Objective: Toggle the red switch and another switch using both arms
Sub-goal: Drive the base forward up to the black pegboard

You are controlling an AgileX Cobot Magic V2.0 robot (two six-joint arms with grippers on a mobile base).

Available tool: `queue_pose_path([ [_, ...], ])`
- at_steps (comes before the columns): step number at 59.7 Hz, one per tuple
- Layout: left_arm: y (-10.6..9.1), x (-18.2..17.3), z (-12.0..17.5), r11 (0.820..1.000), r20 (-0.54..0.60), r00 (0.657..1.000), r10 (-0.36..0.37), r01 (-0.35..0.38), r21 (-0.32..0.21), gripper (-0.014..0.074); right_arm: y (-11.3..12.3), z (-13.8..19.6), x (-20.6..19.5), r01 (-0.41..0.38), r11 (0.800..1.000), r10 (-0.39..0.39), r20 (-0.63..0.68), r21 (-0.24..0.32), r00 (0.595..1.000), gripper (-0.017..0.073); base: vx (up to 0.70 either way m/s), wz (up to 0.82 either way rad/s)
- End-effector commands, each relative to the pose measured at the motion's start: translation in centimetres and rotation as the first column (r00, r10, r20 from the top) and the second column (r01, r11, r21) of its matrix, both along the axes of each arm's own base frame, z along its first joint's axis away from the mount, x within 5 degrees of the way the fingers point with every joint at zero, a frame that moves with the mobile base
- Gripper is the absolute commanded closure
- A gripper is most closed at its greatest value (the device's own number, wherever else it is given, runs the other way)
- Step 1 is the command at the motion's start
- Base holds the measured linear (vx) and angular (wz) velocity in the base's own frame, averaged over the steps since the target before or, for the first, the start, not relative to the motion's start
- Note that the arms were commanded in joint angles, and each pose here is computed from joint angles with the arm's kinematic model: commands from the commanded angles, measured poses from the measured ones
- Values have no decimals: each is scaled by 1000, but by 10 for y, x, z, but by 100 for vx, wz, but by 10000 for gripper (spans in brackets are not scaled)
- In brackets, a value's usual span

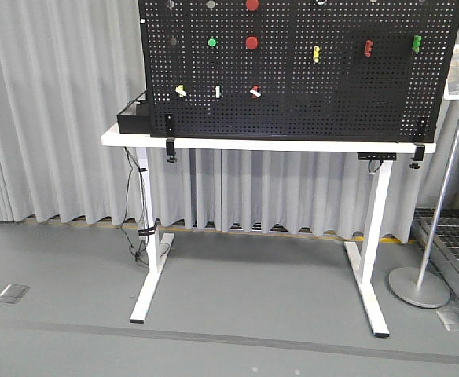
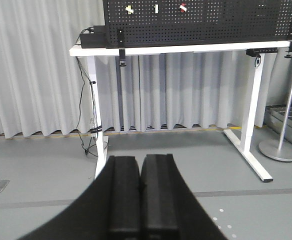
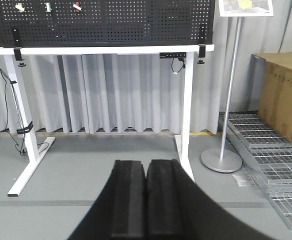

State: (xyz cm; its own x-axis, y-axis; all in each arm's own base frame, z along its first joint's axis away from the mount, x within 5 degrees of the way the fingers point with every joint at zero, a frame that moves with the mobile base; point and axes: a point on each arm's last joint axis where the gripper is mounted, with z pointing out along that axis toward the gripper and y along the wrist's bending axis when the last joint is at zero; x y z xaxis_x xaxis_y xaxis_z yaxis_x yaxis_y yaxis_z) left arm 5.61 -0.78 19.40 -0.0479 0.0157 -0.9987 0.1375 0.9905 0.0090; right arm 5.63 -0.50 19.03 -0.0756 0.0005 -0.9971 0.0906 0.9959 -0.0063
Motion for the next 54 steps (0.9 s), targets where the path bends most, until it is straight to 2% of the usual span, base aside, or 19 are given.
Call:
queue_pose_path([
  [1, 0, 0, 2, 1000, 76, 997, 4, -2, -25, 591, -1, 6, 0, 10, 1000, -9, 84, -12, 996, 566, 0, 0],
  [54, 0, 0, 2, 1000, 76, 997, 4, -2, -25, 591, -1, 6, 0, 10, 1000, -9, 84, -12, 996, 566, 1, 0],
])
